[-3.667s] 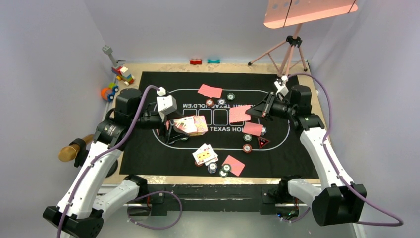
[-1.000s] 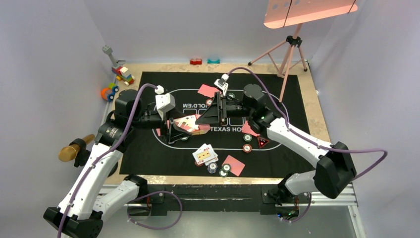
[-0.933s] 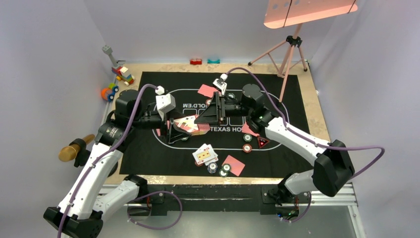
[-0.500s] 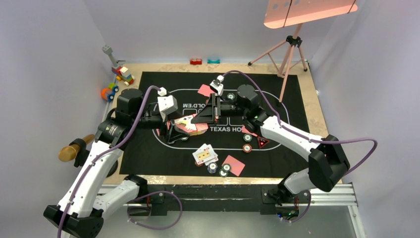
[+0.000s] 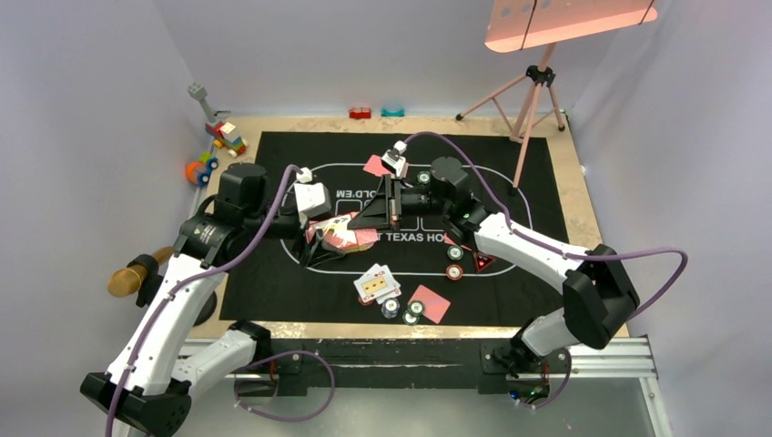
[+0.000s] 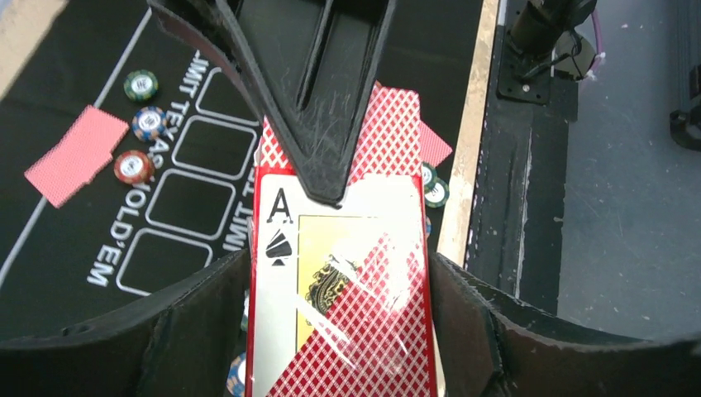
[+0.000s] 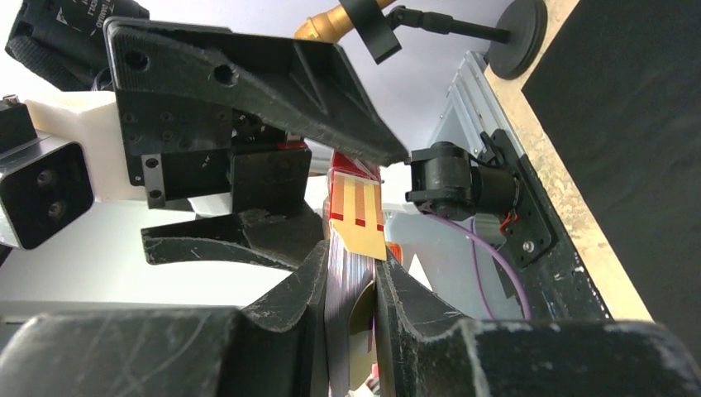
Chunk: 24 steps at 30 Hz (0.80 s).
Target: Distribute texas hold em gaming equipment
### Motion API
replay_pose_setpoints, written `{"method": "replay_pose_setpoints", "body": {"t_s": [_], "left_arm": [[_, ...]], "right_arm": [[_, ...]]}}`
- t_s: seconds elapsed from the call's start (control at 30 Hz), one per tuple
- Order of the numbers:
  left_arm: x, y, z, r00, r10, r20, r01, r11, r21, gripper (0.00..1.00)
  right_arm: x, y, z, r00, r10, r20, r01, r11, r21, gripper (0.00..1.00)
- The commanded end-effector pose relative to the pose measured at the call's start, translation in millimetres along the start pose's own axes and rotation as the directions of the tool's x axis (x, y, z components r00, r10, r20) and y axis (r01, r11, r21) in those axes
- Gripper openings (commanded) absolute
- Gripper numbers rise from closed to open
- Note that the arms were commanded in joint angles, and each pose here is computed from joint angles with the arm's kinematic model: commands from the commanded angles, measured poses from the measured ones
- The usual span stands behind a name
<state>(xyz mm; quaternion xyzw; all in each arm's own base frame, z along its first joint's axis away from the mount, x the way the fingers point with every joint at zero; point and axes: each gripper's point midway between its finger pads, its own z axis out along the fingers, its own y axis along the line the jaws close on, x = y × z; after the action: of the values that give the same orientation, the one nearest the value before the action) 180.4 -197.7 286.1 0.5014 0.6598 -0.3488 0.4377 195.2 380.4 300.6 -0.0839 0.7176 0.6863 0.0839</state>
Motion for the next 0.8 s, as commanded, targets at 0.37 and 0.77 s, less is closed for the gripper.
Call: {"method": "replay_pose_setpoints", "body": {"t_s": [0.37, 0.77], "left_arm": [[22, -5, -2, 0.992, 0.075, -0.101, -0.071, 0.997, 0.037, 1.00], [28, 9, 5, 0.977, 0.131, -0.170, -0.130, 0.991, 0.016, 0.99]], "right_arm": [[-3, 7, 7, 0.996, -0.084, 0.003, 0.084, 0.996, 0.037, 0.00], [-8, -9, 16, 0.999, -0.026, 0.019, 0.024, 0.993, 0.119, 0.00]]}}
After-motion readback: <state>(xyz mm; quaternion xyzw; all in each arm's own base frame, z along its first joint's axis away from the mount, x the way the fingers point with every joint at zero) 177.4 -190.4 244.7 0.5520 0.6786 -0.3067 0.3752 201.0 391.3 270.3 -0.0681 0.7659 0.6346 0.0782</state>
